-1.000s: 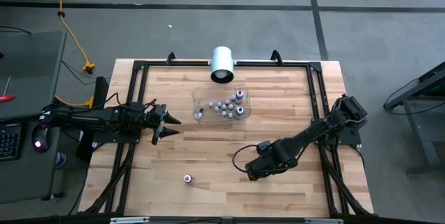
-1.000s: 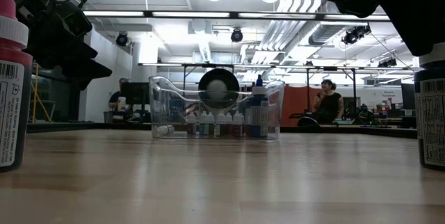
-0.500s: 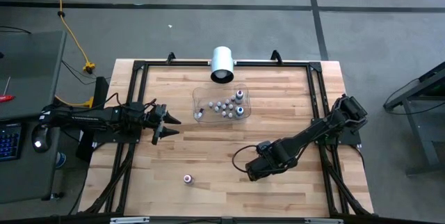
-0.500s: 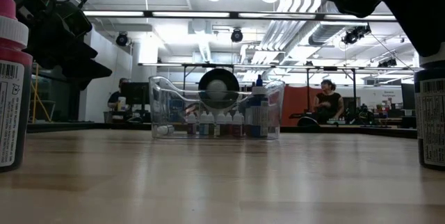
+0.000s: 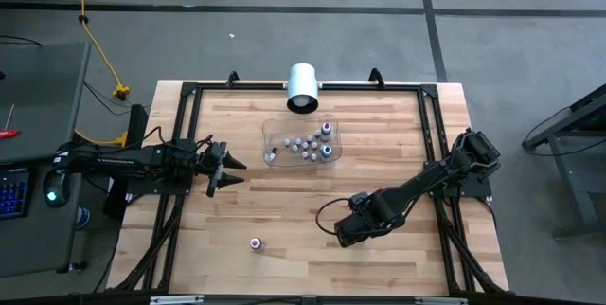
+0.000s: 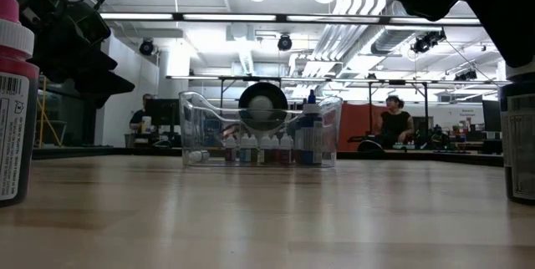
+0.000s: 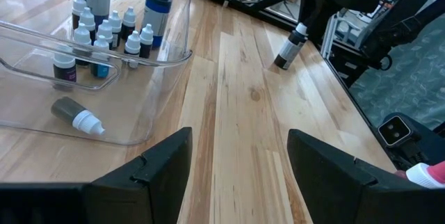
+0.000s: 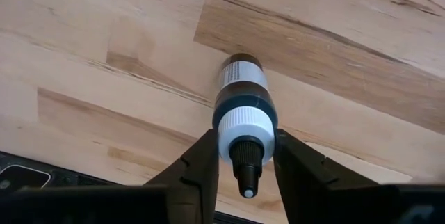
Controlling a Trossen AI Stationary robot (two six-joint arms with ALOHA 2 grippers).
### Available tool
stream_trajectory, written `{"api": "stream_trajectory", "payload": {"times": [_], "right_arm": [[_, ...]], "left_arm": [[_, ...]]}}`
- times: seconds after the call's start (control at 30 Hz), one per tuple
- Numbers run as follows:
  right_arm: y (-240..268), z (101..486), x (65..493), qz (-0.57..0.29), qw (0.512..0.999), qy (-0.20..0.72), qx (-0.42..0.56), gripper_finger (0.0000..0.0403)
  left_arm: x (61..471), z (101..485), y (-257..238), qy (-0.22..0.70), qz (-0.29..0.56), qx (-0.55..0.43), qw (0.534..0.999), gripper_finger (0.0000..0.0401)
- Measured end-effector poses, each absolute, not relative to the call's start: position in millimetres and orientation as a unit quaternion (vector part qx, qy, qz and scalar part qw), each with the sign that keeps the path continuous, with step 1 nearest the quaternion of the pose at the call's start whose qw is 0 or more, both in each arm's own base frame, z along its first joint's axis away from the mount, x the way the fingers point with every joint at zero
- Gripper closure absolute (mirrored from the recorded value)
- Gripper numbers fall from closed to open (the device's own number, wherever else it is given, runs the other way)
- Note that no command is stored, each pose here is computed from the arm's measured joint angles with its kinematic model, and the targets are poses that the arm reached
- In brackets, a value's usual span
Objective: Pick & Place food coloring
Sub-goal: Put the large black food coloring bottle into the transparent bin
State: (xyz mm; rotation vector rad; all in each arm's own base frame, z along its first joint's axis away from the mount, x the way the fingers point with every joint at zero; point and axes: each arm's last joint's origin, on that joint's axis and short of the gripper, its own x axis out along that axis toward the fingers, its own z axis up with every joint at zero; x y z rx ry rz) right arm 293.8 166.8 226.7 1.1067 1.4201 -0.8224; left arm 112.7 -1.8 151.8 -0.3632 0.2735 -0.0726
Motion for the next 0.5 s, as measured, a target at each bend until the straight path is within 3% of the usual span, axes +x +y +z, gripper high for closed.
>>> {"api": "stream_trajectory", "payload": {"times": [0.5], "right_arm": [[166.5,226.7,293.6,-0.341,0.558,0.604,0.457,0.0299]], "left_arm": [[112.7,151.8,-1.8,0.136,-0.036,-0.180,0.974,0.0167]]}}
